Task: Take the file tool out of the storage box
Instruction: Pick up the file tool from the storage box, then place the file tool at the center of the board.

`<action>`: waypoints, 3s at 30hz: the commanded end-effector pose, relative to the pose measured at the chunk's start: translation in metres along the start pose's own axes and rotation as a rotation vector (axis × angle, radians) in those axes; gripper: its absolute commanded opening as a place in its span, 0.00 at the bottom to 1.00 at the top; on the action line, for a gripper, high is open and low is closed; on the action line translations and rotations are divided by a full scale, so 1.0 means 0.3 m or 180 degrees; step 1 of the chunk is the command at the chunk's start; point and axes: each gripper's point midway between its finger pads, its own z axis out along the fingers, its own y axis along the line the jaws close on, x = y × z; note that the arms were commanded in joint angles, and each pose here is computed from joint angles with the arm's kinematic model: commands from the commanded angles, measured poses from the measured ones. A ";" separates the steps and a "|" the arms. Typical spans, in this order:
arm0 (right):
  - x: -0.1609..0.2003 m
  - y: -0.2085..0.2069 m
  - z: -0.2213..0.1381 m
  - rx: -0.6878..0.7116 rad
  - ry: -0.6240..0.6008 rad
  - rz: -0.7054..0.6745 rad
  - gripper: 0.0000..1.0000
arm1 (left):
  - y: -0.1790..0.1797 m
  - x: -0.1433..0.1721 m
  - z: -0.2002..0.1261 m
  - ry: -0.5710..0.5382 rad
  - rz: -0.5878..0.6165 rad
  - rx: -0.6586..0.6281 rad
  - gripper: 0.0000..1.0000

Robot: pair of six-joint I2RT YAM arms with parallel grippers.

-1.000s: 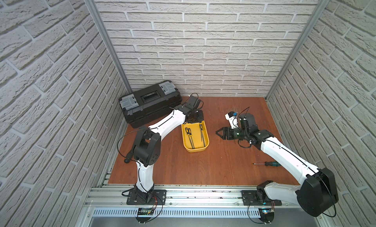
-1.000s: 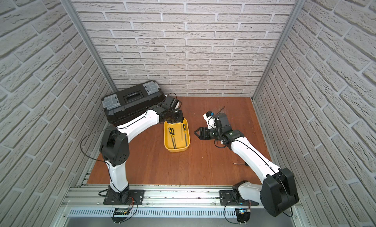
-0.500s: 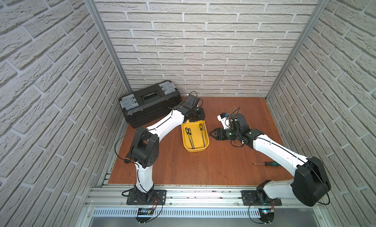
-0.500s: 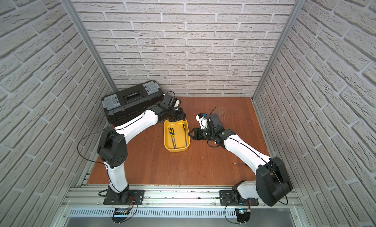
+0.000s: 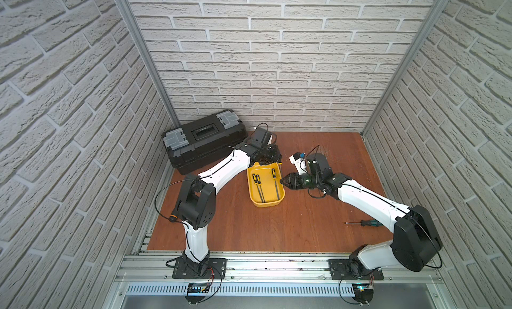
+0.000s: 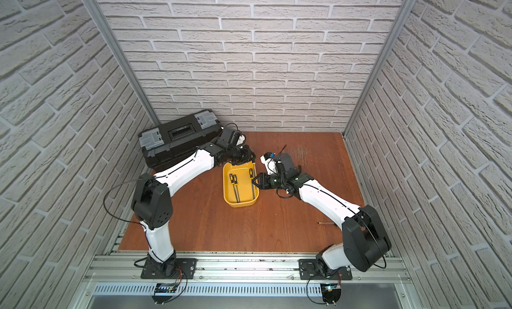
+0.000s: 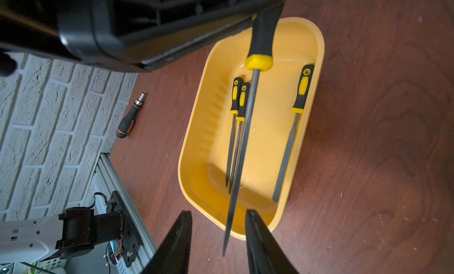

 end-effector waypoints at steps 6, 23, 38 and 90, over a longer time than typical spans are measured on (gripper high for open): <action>-0.052 0.036 0.005 -0.0067 -0.0107 -0.0134 0.32 | -0.068 -0.031 -0.054 -0.0123 0.0039 0.0253 0.15; -0.052 0.016 0.005 0.0061 -0.0080 -0.0192 0.06 | -0.072 -0.016 -0.037 -0.0096 0.0036 0.0286 0.15; -0.047 0.001 -0.020 0.0197 -0.0073 -0.0261 0.03 | -0.079 -0.031 -0.043 -0.0096 0.0073 0.0316 0.44; 0.131 -0.559 -0.118 0.2236 0.0471 0.0247 0.03 | 0.020 0.127 -0.182 0.0440 0.0961 0.0234 0.98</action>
